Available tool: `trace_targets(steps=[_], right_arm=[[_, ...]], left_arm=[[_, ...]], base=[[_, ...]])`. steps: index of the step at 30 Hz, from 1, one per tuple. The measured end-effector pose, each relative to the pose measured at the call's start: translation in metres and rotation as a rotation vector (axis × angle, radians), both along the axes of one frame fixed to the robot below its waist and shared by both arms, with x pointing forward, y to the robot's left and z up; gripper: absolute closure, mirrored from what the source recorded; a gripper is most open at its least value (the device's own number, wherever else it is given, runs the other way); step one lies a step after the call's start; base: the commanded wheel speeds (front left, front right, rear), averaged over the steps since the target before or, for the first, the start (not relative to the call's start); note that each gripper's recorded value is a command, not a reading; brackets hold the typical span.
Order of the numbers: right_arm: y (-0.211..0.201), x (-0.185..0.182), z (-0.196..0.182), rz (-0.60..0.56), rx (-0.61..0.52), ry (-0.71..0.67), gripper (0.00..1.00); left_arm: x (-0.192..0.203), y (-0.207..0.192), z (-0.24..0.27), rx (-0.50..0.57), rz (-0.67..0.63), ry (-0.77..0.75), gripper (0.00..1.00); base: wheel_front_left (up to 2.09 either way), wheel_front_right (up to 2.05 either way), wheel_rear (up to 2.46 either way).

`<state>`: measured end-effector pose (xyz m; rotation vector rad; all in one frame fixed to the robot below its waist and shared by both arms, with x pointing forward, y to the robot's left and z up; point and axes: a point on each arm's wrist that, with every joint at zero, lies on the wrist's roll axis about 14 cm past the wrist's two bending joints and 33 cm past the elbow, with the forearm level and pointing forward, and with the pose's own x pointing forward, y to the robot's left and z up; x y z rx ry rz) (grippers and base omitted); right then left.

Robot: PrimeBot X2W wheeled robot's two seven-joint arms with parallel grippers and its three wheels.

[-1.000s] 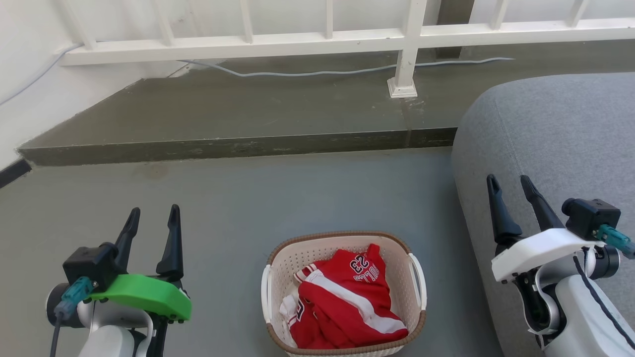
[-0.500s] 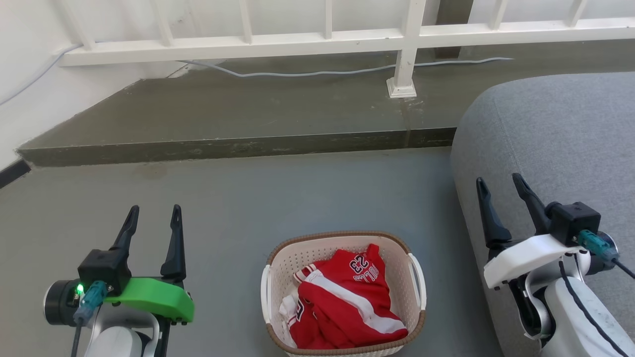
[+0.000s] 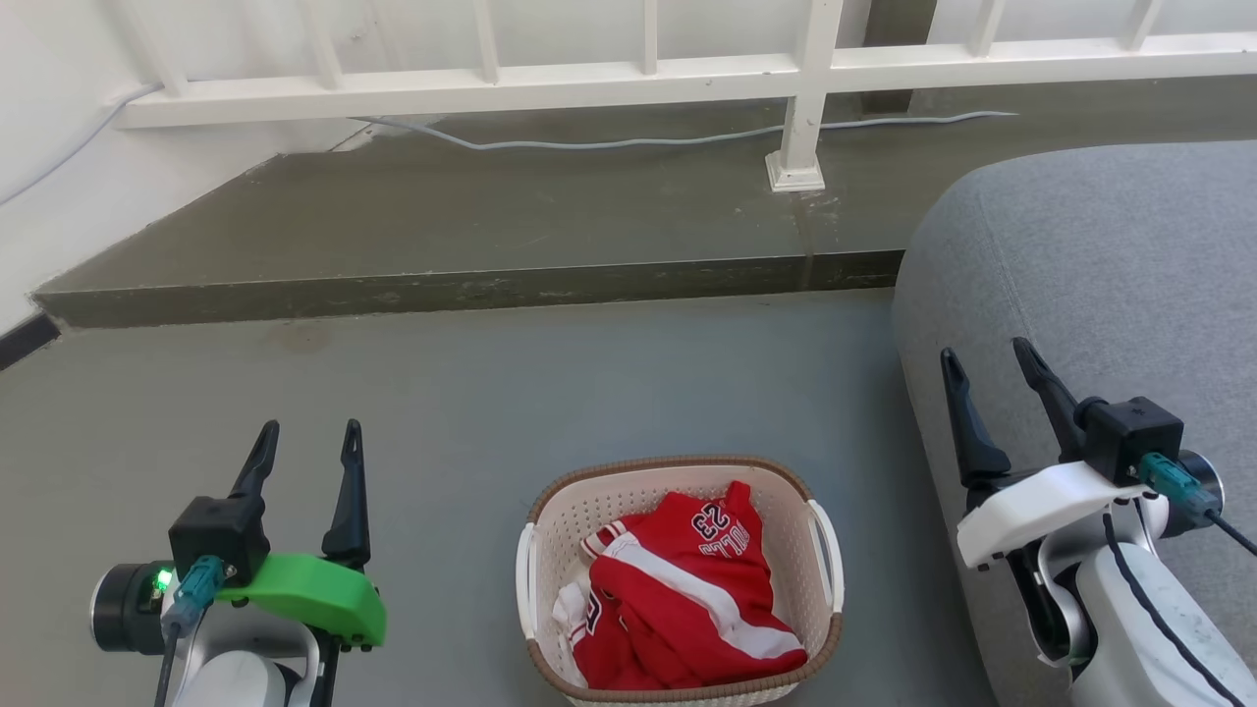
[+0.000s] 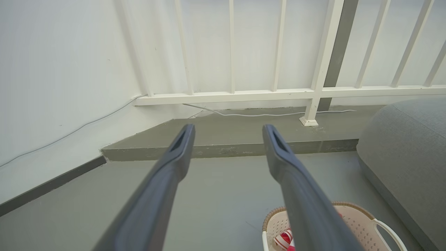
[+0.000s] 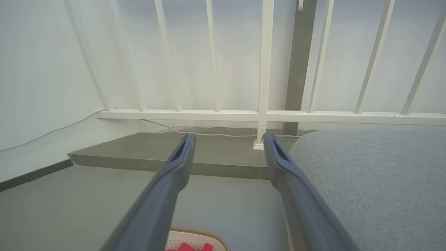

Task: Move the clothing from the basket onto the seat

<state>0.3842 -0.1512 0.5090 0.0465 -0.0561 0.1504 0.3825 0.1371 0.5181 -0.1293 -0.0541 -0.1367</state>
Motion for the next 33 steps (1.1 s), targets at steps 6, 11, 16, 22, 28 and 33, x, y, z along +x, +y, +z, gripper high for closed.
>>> trace_targets(steps=[6,11,16,22,28,33], right_arm=[[-0.001,0.001,0.002,0.0,0.004,-0.004,0.0],[-0.001,0.001,0.001,-0.001,0.006,-0.004,0.0],[-0.002,0.002,0.001,-0.003,0.01,-0.001,0.0],[0.001,0.006,-0.001,0.004,0.021,0.002,0.0],[0.0,0.019,0.007,-0.004,0.034,-0.02,0.0],[-0.003,0.032,0.01,-0.008,0.041,-0.036,0.0]], left_arm=[[0.0,0.001,-0.001,0.001,0.009,0.002,0.0],[0.001,0.001,-0.001,0.001,0.008,0.005,0.0],[0.001,0.001,-0.002,0.001,0.008,0.007,0.0],[0.006,-0.001,-0.001,-0.003,0.004,0.004,0.0],[0.02,-0.006,0.004,-0.01,-0.01,-0.014,0.0],[0.03,-0.013,-0.005,-0.011,-0.031,0.015,0.0]], base=[[0.0,0.0,0.0],[0.0,0.0,0.0],[0.0,0.0,0.0],[0.0,0.0,0.0],[0.0,0.0,0.0],[0.0,0.0,0.0]])
